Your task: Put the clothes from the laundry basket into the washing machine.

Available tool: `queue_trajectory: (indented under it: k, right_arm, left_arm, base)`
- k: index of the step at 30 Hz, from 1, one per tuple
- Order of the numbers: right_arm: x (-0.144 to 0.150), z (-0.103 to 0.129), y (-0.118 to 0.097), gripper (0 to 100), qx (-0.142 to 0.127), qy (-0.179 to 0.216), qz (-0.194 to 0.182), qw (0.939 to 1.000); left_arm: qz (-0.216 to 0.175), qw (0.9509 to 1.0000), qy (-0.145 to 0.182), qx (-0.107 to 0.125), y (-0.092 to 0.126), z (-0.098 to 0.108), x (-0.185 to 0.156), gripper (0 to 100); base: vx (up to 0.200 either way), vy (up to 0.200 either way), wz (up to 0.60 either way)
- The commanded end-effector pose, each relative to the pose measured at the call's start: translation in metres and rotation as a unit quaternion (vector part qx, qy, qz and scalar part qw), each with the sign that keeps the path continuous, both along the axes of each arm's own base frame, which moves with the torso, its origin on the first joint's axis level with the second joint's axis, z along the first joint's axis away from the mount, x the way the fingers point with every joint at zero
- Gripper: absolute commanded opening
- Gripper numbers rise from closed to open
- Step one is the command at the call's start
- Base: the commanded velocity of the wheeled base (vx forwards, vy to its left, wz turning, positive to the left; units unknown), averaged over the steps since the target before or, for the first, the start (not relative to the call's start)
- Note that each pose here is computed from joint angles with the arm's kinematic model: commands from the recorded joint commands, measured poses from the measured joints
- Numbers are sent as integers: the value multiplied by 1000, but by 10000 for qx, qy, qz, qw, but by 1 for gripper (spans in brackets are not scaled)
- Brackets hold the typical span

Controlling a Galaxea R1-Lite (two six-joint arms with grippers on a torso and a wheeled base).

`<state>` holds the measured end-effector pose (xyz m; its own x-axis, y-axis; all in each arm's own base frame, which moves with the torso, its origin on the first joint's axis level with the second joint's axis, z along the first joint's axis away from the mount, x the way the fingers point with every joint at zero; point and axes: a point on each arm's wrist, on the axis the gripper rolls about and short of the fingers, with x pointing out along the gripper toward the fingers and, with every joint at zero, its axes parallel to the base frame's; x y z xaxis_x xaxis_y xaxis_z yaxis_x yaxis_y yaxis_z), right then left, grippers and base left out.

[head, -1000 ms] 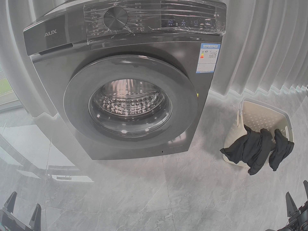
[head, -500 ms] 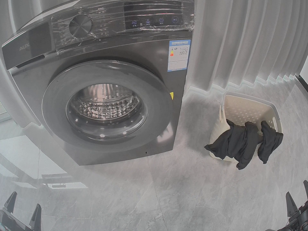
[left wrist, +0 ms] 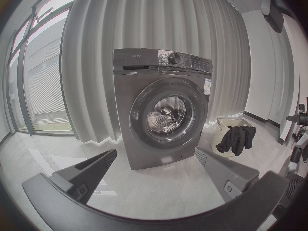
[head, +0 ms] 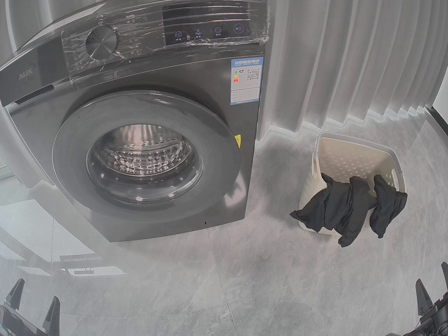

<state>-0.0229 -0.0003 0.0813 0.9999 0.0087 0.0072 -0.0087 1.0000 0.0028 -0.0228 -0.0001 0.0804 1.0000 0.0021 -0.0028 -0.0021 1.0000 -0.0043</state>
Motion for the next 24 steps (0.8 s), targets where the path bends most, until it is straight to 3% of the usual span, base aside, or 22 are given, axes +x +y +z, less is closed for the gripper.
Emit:
queue_trajectory:
  k: [1,11,17,24]
  right_arm:
    - [0,-5,0,100,1,6,2,10000]
    - [0,-5,0,100,1,6,2,10000]
    - [0,-5,0,100,1,6,2,10000]
    - [0,-5,0,100,1,6,2,10000]
  left_arm:
    - [5,10000,-6,-2,0,-5,0,100]
    - [5,10000,-6,-9,0,-5,0,100]
    - [5,10000,-6,-9,0,-5,0,100]
    - [5,10000,2,-2,0,-5,0,100]
  base:
    - [0,-200,0]
    - [0,-20,0]
    - [200,0,0]
    - [0,0,0]
